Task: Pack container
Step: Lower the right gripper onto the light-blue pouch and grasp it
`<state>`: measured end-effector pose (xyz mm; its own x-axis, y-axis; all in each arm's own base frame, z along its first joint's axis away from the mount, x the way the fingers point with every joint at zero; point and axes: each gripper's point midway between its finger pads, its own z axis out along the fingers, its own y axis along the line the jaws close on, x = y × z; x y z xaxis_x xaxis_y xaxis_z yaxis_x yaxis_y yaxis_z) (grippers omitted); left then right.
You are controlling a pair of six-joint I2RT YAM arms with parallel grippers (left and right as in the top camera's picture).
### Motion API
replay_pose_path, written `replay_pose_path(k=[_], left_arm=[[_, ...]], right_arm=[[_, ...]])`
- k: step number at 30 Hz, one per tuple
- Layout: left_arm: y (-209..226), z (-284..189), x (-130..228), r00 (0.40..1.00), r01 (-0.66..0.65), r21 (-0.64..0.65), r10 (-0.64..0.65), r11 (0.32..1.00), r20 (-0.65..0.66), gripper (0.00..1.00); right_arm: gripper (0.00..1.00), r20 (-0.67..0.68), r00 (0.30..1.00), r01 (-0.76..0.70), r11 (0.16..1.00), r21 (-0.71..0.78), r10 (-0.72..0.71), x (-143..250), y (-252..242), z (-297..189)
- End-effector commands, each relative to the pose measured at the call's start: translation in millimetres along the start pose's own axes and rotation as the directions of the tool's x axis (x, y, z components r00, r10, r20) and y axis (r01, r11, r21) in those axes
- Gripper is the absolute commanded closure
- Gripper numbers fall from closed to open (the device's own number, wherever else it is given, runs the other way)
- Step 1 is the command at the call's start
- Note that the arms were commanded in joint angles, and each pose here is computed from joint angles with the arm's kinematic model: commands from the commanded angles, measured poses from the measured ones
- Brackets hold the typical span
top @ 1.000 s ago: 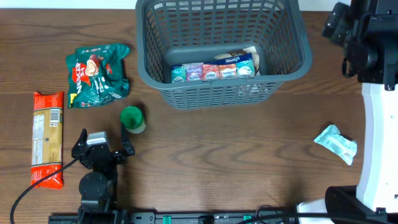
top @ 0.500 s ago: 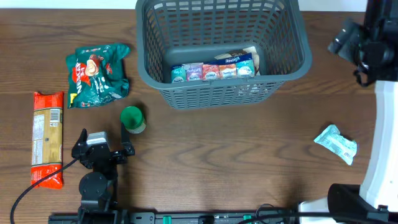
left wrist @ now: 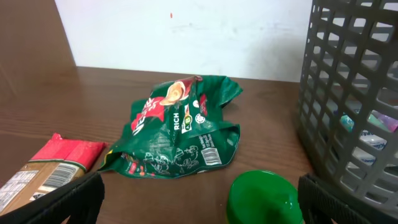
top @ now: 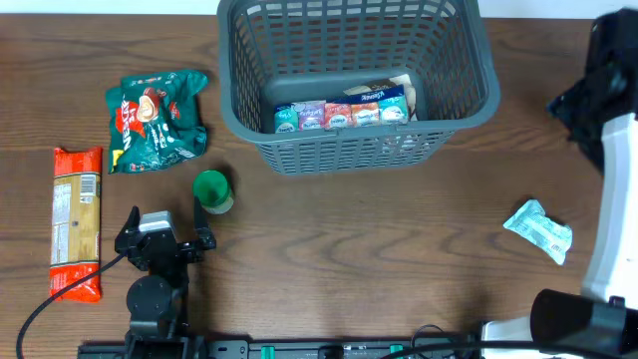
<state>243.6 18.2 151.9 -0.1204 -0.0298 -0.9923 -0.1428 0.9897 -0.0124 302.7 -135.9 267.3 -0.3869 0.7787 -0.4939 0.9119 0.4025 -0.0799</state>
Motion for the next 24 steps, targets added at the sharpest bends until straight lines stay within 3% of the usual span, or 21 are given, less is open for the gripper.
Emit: replay_pose_path(k=[1,7,11,17,19,24], left_arm=[[4,2,19,0.999,-0.018,-0.019,0.017,1.0,-0.05,0.01],[4,2,19,0.999,-0.017,-0.019,0.016,1.0,-0.049,0.02],[4,2,19,0.999,-0.017,-0.019,0.016,1.0,-0.049,0.01],[4,2,19,0.999,-0.018,-0.019,0.017,1.0,-0.05,0.01],[4,2,19,0.999,-0.017,-0.019,0.016,1.0,-0.049,0.01],[4,2,19,0.999,-0.017,-0.019,0.016,1.0,-0.049,0.01]], right_arm=[[0.01,-0.015,0.997,-0.071,0.992,0.106,0.073,11,-13,33],[0.01,-0.099,0.993,-0.035,0.979,0.199,0.056,48,-27,89],[0.01,-0.134,0.966,-0.175,0.944,0.28,0.219,75,-45,118],[0.01,-0.115,0.838,-0.439,0.784,0.439,0.533,117,-80,149],[0.01,-0.086,0.806,-0.488,0.739,0.465,0.586,124,-89,158],[0.01,-0.047,0.791,-0.537,0.729,0.425,0.61,120,-90,179]])
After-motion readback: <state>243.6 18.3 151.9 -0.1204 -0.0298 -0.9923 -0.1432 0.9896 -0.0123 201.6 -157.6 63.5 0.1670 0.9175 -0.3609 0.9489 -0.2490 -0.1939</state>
